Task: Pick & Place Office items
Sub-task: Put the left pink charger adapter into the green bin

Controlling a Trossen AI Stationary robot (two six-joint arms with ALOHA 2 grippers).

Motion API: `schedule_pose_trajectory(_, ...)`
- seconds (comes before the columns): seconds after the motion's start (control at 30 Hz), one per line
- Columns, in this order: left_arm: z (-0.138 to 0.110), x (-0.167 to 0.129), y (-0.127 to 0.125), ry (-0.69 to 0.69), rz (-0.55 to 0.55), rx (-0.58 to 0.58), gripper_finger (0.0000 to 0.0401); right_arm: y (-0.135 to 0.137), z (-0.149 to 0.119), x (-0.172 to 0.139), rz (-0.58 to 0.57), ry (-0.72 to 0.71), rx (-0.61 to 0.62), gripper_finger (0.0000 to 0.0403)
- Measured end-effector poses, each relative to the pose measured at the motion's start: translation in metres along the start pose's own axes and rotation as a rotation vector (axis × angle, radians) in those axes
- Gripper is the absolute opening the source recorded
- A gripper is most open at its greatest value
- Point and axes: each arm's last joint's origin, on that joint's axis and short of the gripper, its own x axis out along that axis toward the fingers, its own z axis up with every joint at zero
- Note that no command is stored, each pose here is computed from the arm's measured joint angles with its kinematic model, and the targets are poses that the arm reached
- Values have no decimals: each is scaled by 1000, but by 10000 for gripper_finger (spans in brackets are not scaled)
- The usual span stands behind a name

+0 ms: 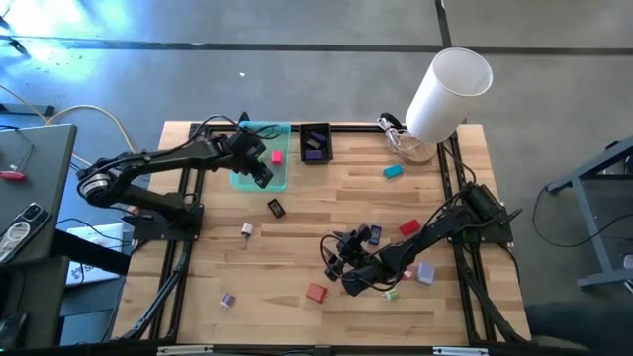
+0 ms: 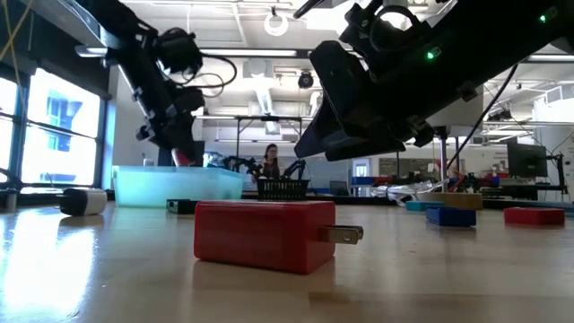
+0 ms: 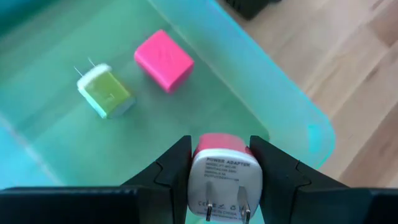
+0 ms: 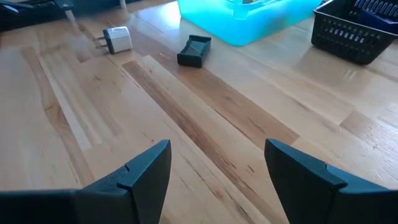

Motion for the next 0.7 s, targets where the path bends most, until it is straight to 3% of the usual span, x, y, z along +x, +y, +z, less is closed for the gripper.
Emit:
schedule_pose_trajectory(0.33, -3, 35, 1, 78, 45, -27, 130, 0, 0, 0, -1, 0, -4, 247)
schedule_pose_trajectory(0.7, -7, 50, 3, 123, 64, -32, 133, 0, 0, 0, 9, 11, -5, 247)
